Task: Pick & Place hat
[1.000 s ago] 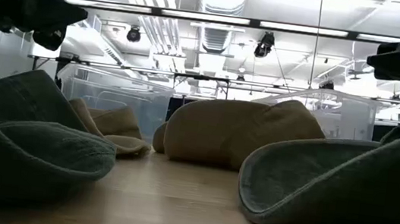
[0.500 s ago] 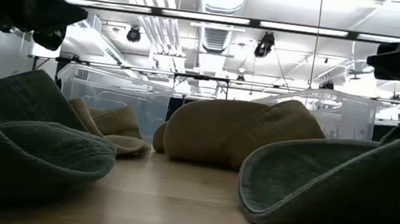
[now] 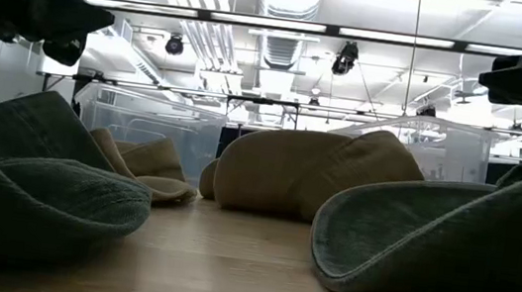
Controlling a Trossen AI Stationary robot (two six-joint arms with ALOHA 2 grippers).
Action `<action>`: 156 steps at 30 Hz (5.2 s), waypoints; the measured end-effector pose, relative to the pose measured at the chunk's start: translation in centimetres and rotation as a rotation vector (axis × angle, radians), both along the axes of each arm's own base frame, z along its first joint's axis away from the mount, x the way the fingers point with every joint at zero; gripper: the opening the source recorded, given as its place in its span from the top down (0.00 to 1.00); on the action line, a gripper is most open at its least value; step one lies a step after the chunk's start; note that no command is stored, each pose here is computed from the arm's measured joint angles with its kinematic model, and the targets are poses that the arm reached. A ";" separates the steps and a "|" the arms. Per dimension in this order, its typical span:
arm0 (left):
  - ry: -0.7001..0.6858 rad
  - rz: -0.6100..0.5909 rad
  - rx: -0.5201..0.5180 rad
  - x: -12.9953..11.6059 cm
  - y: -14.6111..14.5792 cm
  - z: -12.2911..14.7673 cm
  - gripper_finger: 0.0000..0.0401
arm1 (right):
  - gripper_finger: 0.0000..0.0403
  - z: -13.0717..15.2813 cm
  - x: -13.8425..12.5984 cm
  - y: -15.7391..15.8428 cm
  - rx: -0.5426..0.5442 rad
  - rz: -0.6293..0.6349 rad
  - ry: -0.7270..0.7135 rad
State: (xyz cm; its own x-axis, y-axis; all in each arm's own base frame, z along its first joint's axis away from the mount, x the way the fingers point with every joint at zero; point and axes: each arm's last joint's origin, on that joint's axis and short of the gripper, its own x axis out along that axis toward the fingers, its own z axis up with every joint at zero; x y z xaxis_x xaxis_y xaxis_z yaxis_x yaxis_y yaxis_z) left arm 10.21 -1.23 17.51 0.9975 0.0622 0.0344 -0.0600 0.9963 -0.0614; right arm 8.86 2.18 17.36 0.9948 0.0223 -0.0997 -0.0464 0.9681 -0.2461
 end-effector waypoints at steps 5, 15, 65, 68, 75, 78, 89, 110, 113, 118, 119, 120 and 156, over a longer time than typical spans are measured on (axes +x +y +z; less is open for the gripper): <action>0.000 0.000 0.000 0.0 0.0 0.0 0.99 | 0.98 0.0 0.0 0.0 0.000 0.000 0.000; 0.001 0.000 0.000 0.0 0.0 0.0 0.99 | 0.98 0.0 0.0 0.0 -0.036 0.004 -0.002; 0.001 0.000 0.000 0.0 0.0 0.0 0.99 | 0.98 1.0 0.5 0.4 0.812 0.034 -0.089; 0.001 0.000 0.000 0.0 0.0 0.0 0.99 | 0.98 0.5 0.8 0.3 0.834 -0.030 -0.108; 0.002 0.000 0.000 0.0 0.0 0.0 0.99 | 0.98 0.4 1.5 0.5 0.741 -0.010 -0.137; 0.001 0.000 0.000 0.0 0.0 0.0 0.99 | 0.98 0.3 1.9 0.7 0.694 0.002 -0.116; 0.002 0.000 0.000 0.0 0.0 0.0 0.99 | 0.90 0.9 3.5 1.5 0.752 0.058 -0.134; 0.006 0.000 0.001 0.0 0.0 -0.1 0.99 | 0.56 7.2 12.4 5.2 0.680 0.052 0.013; 0.006 0.000 0.001 0.0 0.0 -0.1 0.99 | 0.57 7.7 14.7 6.1 0.587 0.028 0.107; 0.005 0.000 0.001 0.0 0.0 -0.1 0.99 | 0.58 7.9 17.9 7.4 0.491 -0.046 0.351; 0.005 0.000 0.001 0.0 0.0 -0.1 0.99 | 0.58 7.9 18.4 7.6 0.468 -0.062 0.405; 0.004 0.000 0.001 0.0 0.0 -0.1 0.99 | 0.58 7.8 19.0 7.9 0.444 -0.077 0.455; 0.005 0.000 0.001 0.0 0.0 -0.1 0.99 | 0.75 1.5 28.9 9.5 -0.084 -0.410 1.088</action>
State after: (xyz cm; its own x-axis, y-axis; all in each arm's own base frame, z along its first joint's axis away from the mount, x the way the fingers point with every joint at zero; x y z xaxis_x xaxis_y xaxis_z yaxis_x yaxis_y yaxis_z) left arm 10.22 -1.23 17.45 0.9976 0.0625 0.0295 -0.0607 0.9963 -0.0601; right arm 37.81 11.64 18.82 0.3141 -0.3284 -0.8908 0.0407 0.9421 -0.3330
